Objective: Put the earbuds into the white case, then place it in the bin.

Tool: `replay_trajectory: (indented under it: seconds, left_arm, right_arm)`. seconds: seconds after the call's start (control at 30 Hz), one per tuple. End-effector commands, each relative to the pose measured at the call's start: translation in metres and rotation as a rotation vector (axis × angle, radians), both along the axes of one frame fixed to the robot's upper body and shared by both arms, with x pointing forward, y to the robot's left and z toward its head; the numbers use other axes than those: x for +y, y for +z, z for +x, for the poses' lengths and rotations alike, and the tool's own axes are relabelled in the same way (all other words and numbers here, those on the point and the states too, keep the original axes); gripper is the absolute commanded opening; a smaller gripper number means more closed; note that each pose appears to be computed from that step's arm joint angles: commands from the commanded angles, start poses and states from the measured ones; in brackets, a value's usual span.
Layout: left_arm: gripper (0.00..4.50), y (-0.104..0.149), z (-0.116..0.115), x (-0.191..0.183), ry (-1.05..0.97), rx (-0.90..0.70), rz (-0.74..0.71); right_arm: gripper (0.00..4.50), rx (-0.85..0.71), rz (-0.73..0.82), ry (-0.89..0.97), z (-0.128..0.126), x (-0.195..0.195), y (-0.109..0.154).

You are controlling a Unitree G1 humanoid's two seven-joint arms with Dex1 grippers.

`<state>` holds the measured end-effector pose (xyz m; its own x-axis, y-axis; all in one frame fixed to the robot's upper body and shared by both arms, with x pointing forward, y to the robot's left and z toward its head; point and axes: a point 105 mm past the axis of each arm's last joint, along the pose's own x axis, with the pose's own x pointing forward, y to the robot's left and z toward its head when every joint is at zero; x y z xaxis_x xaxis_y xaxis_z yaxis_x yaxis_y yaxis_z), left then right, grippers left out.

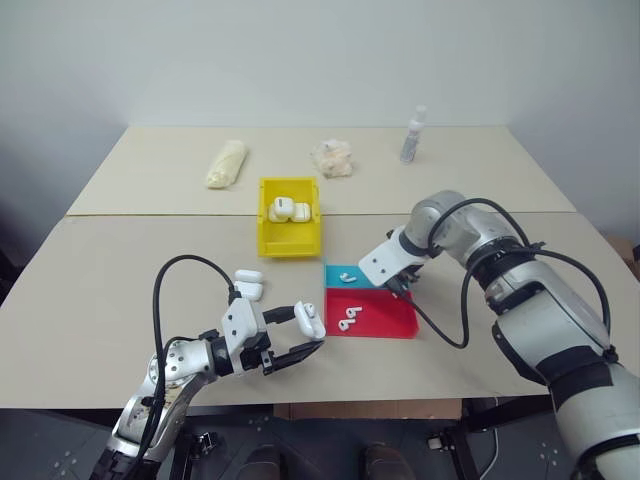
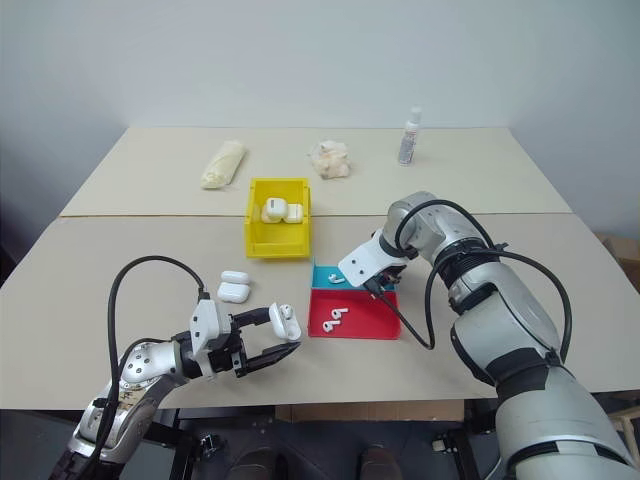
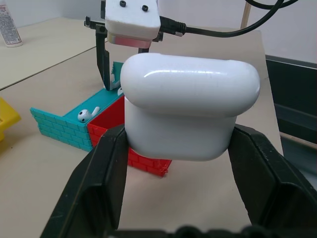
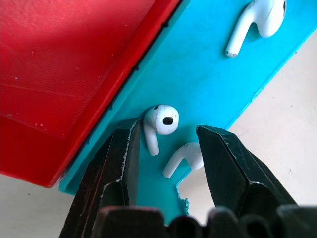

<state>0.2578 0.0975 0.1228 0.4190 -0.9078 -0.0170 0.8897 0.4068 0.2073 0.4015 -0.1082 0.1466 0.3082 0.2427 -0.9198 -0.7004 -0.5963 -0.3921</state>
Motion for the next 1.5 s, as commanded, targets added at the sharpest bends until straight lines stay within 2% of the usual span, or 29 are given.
replay_trajectory:
  seconds: [0.03, 0.83, 0.93, 1.33, 1.43, 1.5]
  left_arm:
    - [2.74, 0.01, -0.003, -0.005, -0.014, -0.042, -0.009]
    - [2.74, 0.007, -0.002, -0.005, -0.001, -0.046, -0.005]
    - [2.74, 0.007, -0.002, -0.006, 0.0, -0.047, -0.006]
    - [2.74, 0.008, -0.002, -0.005, 0.006, -0.052, -0.01]
    - [2.74, 0.009, -0.002, -0.005, 0.006, -0.053, -0.01]
    - [2.74, 0.009, -0.002, -0.005, 0.007, -0.053, -0.01]
  right_arm:
    - [2.29, -0.019, 0.011, 0.028, 0.0, 0.002, 0.005]
    - [2.29, -0.012, -0.021, 0.134, -0.007, 0.002, -0.005]
    - [1.74, -0.017, -0.013, 0.138, -0.007, 0.003, -0.005]
    - [1.74, -0.013, -0.023, 0.131, -0.007, 0.002, -0.007]
    - [1.13, -0.012, -0.022, 0.134, -0.007, 0.002, -0.008]
    - [1.13, -0.012, -0.021, 0.134, -0.007, 0.003, -0.008]
